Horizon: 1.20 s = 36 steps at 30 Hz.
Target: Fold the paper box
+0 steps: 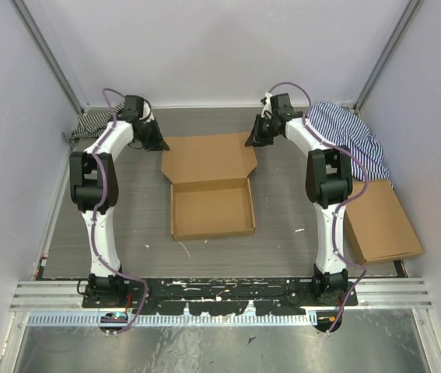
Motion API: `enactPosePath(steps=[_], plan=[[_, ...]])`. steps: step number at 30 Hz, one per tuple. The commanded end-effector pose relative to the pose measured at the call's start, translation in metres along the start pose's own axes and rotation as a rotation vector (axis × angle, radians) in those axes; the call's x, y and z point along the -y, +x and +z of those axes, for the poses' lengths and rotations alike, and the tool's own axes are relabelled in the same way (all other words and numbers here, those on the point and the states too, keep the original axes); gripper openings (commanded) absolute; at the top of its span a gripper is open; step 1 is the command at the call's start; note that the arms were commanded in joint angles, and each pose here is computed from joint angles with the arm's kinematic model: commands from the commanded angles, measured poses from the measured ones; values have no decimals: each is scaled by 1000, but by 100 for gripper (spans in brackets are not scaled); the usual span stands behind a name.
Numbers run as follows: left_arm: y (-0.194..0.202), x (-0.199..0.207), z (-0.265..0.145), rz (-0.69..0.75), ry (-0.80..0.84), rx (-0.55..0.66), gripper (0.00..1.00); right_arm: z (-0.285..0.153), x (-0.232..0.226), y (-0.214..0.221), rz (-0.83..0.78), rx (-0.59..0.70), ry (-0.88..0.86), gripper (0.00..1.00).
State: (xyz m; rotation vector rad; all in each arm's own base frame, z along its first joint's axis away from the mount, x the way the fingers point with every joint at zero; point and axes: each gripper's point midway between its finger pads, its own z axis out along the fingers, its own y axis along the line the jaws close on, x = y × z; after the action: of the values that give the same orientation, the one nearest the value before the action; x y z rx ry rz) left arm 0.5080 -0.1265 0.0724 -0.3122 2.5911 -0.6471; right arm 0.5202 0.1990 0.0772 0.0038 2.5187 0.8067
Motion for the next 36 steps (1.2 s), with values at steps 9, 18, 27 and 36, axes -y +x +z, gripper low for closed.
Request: enactPosePath(steps=[9,18,27,36], plan=[[-32,54,-96,147,49,338,0,-65,-39,-22,-124,213,41,37],[0,96,-143,331,340,659,0,-102,-64,2,-199,224,-58,60],[25,107,-182,414,376,833,0,-128,-65,50,-234,159,-74,56],[45,118,-215,495,346,904,0,-168,-68,71,-281,232,49,53]])
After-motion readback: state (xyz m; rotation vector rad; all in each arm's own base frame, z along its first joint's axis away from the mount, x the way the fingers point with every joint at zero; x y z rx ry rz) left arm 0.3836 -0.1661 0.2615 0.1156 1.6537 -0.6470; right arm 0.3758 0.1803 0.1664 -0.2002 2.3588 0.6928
